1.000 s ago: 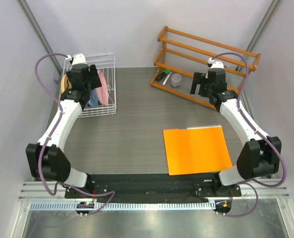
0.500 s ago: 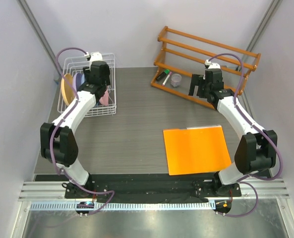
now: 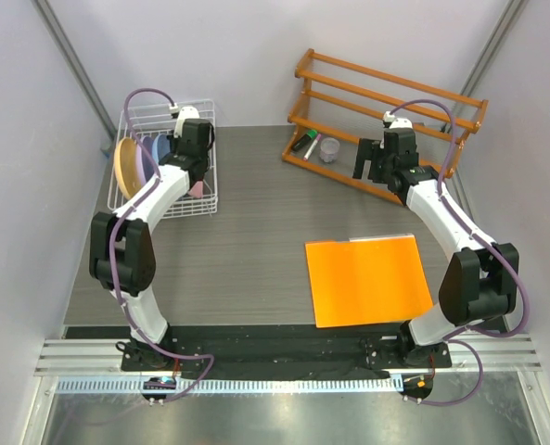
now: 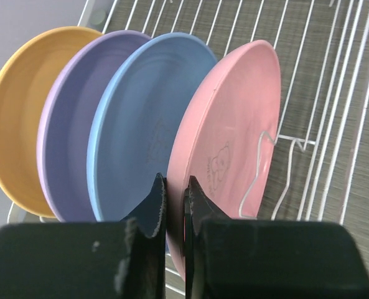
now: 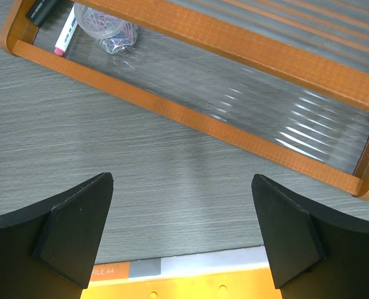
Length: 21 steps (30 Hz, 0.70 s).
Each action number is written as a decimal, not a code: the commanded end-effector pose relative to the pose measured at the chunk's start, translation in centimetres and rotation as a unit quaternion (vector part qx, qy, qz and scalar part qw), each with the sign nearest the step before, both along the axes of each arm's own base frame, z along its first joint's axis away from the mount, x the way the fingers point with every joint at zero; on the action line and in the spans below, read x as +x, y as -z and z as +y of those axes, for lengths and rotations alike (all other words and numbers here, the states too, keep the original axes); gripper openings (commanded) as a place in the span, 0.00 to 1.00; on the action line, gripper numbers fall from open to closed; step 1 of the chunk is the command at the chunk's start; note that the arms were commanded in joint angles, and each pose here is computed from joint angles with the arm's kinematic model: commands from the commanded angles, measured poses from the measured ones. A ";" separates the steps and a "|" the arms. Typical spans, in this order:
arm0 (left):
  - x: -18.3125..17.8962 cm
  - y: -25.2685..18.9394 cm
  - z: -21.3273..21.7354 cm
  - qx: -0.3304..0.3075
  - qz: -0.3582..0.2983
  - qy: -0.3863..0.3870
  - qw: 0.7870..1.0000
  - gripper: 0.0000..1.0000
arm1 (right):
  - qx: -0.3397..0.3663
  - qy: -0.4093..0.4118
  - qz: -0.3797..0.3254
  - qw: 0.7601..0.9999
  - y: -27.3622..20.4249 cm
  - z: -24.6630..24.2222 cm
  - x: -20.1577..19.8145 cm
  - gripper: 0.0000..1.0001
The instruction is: Unload the plates from the dish rack
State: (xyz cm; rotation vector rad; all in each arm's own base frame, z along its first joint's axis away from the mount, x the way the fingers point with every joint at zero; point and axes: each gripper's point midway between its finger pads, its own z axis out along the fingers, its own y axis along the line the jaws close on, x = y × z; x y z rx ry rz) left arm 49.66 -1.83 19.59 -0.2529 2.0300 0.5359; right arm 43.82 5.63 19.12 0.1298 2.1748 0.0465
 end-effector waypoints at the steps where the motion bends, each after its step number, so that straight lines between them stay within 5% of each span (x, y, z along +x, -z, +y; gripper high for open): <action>1: 0.6 -2.3 -0.1 -0.012 -0.037 -0.018 0.999 0.00 | 0.001 -0.009 -0.026 1.000 -2.3 0.4 0.5 1.00; 8: -0.1 -6.8 -1.4 0.001 -0.059 -0.001 0.998 0.00 | 0.013 -0.027 -0.021 0.999 -2.2 1.2 0.4 1.00; 21: -3.1 -15.0 -0.8 0.132 -0.076 -0.061 0.986 0.00 | 0.025 -0.045 -0.006 0.999 -1.6 1.9 0.0 1.00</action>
